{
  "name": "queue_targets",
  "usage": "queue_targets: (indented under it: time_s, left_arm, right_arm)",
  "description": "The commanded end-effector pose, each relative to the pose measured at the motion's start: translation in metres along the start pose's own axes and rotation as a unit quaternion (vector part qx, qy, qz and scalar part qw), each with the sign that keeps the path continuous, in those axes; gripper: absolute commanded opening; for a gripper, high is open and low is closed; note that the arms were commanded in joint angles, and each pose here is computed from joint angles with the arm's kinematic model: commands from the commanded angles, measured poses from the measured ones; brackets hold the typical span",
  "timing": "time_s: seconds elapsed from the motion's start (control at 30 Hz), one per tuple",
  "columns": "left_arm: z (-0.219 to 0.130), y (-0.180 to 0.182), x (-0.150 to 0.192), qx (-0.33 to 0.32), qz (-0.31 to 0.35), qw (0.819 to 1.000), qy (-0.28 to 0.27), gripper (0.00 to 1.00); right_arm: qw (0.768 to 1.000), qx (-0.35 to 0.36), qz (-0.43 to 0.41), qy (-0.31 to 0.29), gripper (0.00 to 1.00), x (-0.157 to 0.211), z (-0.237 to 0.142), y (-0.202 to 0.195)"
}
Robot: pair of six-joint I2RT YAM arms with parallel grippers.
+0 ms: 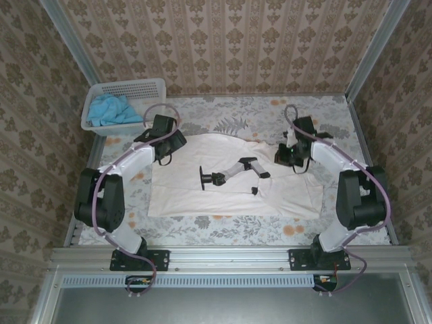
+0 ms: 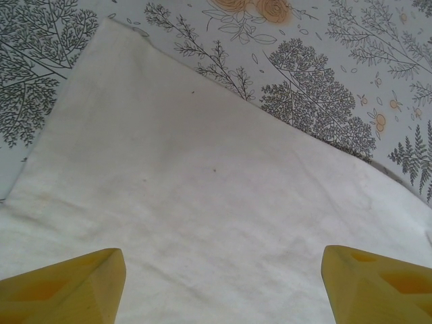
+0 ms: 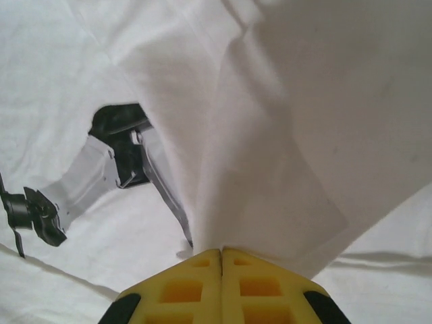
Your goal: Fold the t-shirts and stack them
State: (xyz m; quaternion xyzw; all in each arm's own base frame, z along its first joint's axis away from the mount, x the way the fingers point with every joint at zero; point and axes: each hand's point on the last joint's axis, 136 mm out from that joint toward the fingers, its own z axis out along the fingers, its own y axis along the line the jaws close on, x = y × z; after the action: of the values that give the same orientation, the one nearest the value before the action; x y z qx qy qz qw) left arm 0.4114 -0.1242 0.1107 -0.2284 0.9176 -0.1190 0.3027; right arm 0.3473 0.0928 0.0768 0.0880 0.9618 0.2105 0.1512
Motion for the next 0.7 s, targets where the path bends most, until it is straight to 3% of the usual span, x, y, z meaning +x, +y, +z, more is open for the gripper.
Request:
queue_targets:
  time_s: [0.0,0.23,0.67]
  left_arm:
    - [0.002,-0.005,0.002,-0.003,0.006,1.000,0.015,0.79]
    - [0.007,-0.014,0.004,-0.006,0.011,1.000,0.023,0.82]
    - [0.025,-0.004,0.004,-0.028,-0.019,0.999,0.039,0.82]
  right_arm:
    - [0.996,-0.055,0.019,-0.067,0.00,-0.006,-0.014,0.016]
    - [0.995,-0.063,0.041,-0.064,0.00,0.038,-0.016,0.003]
    - [0.987,-0.067,0.107,-0.100,0.03,0.064,-0.027,-0.022]
